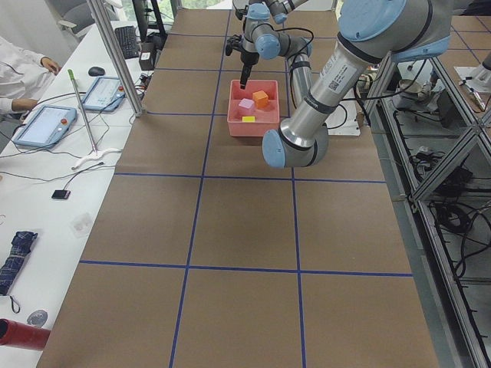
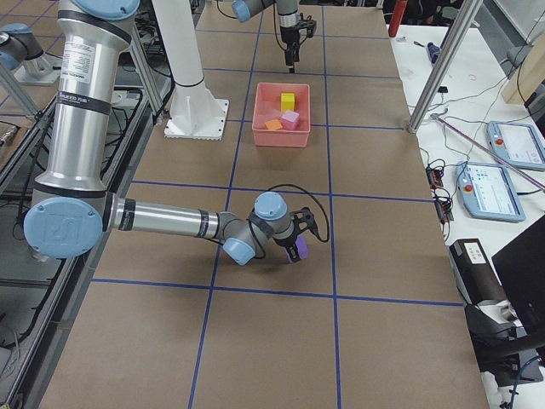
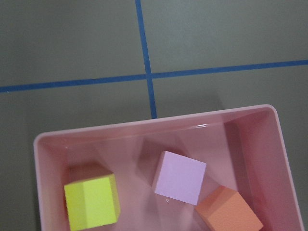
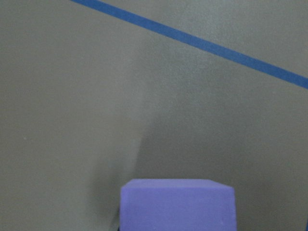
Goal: Place blocks into pink bin with both arms
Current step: 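Carry the purple cube into the pink bin and release it while the left arm withdraws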
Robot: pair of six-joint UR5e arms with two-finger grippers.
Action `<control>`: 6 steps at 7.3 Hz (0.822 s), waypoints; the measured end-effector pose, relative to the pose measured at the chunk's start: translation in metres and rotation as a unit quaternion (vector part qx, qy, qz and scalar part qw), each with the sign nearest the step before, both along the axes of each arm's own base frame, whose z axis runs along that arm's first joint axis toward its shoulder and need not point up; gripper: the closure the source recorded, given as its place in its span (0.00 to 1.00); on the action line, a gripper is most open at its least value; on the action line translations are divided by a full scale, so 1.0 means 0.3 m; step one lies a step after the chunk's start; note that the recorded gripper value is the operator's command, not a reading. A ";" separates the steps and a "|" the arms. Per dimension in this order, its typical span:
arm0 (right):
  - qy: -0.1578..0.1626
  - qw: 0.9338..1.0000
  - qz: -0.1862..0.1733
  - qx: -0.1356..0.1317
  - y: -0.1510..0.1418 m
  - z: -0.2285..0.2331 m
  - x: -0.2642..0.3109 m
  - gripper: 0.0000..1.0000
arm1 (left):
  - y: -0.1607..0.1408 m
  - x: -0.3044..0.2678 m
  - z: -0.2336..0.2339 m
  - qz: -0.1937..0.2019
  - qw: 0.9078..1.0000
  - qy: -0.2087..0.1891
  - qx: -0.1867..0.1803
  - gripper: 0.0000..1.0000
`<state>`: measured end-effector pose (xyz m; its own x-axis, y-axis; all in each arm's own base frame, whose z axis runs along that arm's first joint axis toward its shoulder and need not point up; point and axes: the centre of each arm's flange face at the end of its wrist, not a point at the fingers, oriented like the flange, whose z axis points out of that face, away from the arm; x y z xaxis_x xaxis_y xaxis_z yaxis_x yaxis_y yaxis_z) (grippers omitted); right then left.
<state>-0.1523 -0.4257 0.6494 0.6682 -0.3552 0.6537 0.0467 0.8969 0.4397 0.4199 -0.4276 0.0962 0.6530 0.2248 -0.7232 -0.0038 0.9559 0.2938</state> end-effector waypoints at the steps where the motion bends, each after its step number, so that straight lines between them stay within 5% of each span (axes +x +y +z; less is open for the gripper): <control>1: -0.023 1.000 0.009 -0.004 -0.058 -0.075 -0.039 1.00 | -0.078 -0.138 0.113 0.025 0.999 -0.015 0.017 0.00; 3: -0.059 0.998 0.029 -0.023 -0.181 -0.295 -0.118 1.00 | -0.193 -0.434 0.366 0.069 0.995 -0.047 0.049 0.00; 6: -0.087 0.992 0.051 -0.069 -0.199 -0.751 -0.198 1.00 | -0.234 -0.881 0.790 0.110 0.989 -0.066 0.074 0.00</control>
